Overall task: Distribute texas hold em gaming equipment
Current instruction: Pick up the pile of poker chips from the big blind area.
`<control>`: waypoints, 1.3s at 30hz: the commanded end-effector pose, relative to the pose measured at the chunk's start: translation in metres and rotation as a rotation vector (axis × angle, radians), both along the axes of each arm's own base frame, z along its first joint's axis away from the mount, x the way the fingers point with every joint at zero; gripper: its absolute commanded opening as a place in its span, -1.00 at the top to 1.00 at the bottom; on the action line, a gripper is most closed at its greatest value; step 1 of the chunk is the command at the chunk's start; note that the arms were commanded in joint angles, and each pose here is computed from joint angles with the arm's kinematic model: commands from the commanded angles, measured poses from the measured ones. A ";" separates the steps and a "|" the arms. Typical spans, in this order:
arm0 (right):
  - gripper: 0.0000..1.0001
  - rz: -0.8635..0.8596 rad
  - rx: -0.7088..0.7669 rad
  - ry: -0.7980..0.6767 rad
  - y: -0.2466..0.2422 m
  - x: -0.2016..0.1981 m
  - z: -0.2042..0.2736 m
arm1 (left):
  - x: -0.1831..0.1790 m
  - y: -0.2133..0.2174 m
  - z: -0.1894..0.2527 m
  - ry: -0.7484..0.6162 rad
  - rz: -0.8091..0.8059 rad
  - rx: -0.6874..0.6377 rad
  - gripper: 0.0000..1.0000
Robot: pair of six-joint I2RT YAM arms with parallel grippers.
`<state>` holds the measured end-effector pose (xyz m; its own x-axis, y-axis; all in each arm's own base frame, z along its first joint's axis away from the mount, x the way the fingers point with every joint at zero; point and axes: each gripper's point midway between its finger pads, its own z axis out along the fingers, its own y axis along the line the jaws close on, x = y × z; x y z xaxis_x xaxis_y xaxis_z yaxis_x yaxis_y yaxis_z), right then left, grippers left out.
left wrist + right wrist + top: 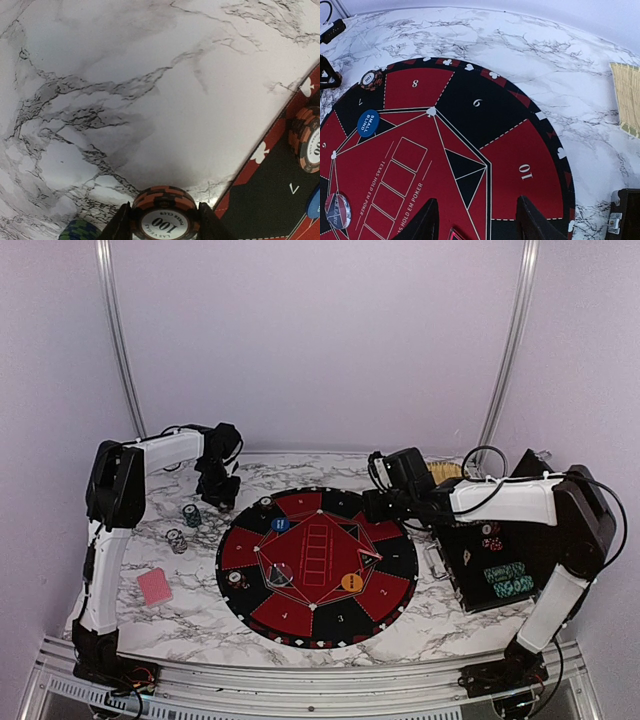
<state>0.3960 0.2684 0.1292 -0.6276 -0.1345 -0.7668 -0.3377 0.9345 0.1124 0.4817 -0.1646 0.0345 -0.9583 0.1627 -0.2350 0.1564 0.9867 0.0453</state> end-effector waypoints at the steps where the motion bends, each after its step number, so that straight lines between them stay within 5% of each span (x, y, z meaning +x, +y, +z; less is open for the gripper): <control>1: -0.02 -0.038 0.014 -0.045 -0.011 0.011 0.021 | -0.010 -0.016 0.021 -0.014 -0.038 -0.007 0.22; 15: -0.02 -0.089 0.017 -0.043 -0.034 0.015 0.019 | -0.051 -0.072 0.047 -0.031 -0.123 -0.048 0.23; 39: -0.03 -0.187 0.029 -0.033 -0.095 0.007 0.011 | -0.180 -0.225 0.055 -0.009 -0.384 -0.111 0.23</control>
